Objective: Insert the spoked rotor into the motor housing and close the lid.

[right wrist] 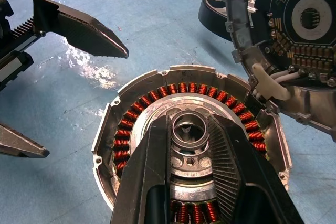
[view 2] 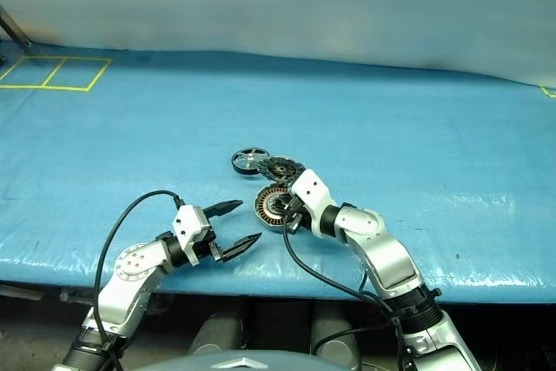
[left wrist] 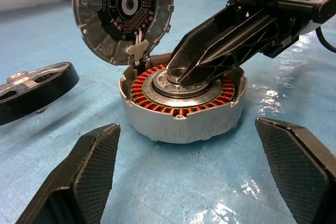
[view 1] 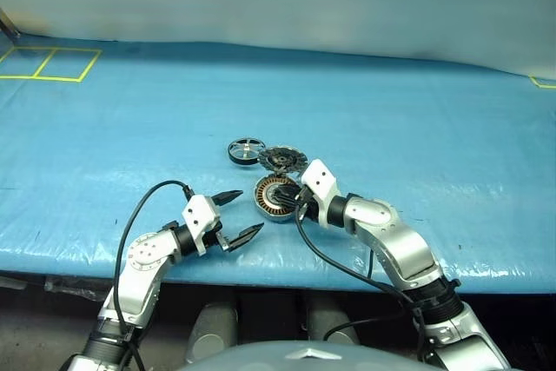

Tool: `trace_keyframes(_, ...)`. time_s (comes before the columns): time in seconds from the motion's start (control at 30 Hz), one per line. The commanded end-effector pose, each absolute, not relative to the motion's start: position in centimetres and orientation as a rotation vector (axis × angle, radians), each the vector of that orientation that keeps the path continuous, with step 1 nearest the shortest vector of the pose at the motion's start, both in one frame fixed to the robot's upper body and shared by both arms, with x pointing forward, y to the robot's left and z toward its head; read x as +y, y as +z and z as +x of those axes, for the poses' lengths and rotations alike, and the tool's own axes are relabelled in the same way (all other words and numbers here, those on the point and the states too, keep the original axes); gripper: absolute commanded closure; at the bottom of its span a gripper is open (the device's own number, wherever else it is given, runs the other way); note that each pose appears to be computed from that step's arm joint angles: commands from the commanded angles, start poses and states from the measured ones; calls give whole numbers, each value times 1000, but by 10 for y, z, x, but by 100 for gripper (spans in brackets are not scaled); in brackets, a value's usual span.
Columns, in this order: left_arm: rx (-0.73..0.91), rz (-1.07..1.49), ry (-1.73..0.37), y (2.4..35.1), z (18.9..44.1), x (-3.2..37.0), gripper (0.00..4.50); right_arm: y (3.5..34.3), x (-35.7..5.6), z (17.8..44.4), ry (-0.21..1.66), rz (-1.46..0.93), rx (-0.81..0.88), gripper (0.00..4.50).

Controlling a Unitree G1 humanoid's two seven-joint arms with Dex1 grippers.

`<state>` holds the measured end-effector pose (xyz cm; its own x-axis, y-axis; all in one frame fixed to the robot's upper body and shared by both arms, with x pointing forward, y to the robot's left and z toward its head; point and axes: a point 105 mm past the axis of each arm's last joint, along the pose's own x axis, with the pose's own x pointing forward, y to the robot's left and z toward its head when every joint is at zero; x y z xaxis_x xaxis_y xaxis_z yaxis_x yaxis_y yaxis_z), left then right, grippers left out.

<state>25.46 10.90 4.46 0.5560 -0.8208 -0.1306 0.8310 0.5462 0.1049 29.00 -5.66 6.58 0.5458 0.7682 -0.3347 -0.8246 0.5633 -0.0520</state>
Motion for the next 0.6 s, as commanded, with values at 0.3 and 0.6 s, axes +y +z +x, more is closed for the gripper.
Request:
trace_keyframes(0.3, 46, 170, -983, 48, 258, 107, 0, 69, -56, 288, 960, -212, 281, 380)
trace_keyframes(0.6, 47, 165, -979, 47, 257, 107, 0, 71, -57, 290, 942, -211, 274, 220)
